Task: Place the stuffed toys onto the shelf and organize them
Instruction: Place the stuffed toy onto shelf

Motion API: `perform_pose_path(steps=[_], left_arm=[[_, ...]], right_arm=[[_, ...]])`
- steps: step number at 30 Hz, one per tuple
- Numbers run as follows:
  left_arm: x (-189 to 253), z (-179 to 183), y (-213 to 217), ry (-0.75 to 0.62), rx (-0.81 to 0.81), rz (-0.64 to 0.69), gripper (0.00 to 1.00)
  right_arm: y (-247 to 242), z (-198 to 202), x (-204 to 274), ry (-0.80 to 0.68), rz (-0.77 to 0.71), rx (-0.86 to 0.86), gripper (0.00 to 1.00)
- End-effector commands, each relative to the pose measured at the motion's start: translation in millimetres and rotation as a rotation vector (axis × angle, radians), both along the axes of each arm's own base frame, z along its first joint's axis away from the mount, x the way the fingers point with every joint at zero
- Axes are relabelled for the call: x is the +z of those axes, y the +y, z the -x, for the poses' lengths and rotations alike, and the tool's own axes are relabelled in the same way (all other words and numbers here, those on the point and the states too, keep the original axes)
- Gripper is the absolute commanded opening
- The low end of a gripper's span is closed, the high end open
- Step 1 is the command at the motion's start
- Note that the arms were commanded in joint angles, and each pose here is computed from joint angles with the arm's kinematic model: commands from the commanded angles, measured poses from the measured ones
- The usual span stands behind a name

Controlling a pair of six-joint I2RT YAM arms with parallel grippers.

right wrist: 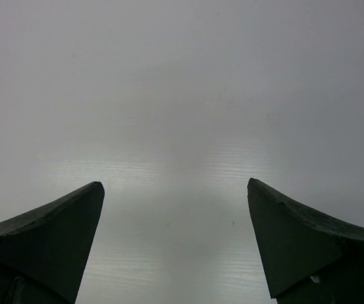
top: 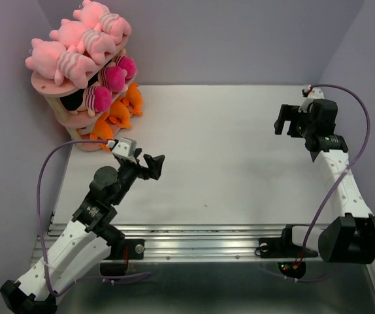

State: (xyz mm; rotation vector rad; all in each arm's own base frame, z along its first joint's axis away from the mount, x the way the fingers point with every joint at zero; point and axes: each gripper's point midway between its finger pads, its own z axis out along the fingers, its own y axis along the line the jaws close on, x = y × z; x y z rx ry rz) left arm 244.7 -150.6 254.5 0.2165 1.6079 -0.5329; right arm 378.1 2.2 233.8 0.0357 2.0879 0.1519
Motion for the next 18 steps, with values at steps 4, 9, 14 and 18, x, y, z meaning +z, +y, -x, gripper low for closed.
perform_pose_path(steps=[4,9,14,18], left_arm=[[12,4,21,-0.003,0.095,0.025,0.99],[16,8,31,-0.027,0.136,0.061,0.99],[11,5,37,-0.005,0.171,0.049,0.99],[8,4,38,0.003,0.181,0.044,0.99]], right_arm=[[-35,15,40,-0.187,0.065,-0.209,1.0],[-36,25,30,-0.18,0.045,-0.238,1.0],[-38,29,24,-0.175,0.05,-0.253,1.0],[-36,28,12,-0.179,0.067,-0.224,1.0]])
